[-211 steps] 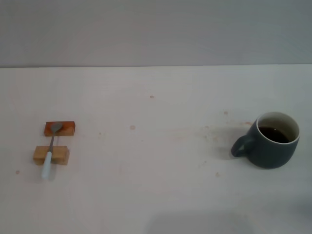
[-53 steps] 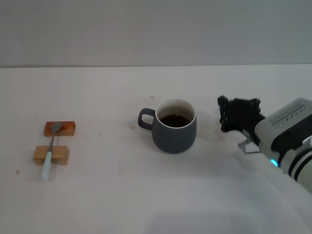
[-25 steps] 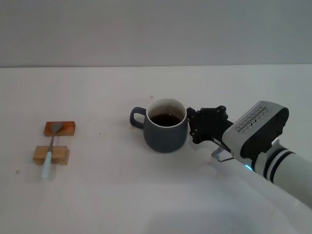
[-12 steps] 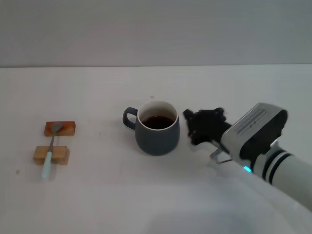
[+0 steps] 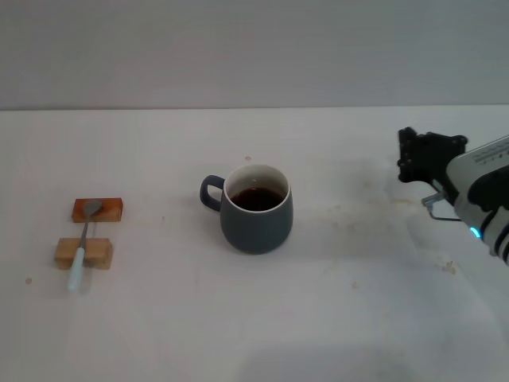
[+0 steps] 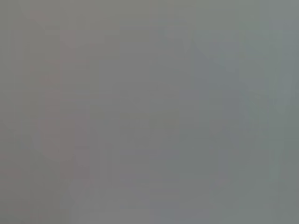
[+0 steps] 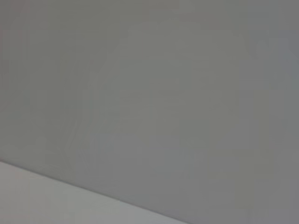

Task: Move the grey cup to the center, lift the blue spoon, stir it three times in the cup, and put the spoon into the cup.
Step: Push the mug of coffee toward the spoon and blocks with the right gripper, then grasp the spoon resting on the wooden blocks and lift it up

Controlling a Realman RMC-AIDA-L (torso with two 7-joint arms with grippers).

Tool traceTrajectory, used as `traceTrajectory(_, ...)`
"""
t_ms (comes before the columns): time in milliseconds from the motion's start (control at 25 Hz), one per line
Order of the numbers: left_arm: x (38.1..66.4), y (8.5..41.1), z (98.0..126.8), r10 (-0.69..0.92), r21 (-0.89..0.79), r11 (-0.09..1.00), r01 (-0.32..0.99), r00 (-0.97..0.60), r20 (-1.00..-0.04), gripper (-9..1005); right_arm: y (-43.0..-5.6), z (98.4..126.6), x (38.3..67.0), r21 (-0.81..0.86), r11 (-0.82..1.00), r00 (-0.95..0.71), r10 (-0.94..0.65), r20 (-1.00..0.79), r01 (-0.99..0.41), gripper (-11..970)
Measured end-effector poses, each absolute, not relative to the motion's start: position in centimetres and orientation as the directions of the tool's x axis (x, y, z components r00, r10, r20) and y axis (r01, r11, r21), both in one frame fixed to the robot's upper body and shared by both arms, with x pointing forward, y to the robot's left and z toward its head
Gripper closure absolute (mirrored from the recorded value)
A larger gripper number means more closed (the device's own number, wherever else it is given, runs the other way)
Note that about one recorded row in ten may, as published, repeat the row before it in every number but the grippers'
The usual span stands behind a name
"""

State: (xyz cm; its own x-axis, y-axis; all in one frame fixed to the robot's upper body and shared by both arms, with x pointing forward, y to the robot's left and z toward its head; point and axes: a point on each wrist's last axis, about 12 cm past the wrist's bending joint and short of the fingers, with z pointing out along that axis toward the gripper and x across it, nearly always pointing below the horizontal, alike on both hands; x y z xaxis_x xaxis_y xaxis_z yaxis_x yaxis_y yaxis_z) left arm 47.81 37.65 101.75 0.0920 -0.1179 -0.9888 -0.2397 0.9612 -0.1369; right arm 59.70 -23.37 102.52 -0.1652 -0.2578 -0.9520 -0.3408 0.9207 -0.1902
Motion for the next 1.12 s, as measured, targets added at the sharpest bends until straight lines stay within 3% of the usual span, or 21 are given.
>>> traceTrajectory(480, 45.7, 35.7, 101.2, -0.124, -0.12, 0.984, -0.132, -0.03, -0.992, 195, -23.2, 103.2, 60.7, -0.212, 0.915, -0.149, -0.275, -0.95, -0.343, 927)
traceTrajectory(880, 44.9, 32.7, 102.8, -0.086, -0.075, 0.995, -0.065, -0.191, -0.978, 195, -22.8, 103.6, 61.3, -0.225, 0.908, -0.153, -0.293, -0.944, -0.354, 926)
traceTrajectory(1120, 42.7, 31.2, 102.7, -0.113, -0.105, 0.993, -0.048, -0.252, -0.961, 194, -22.7, 103.7, 61.5, -0.227, 0.906, -0.152, -0.296, -0.943, -0.356, 926)
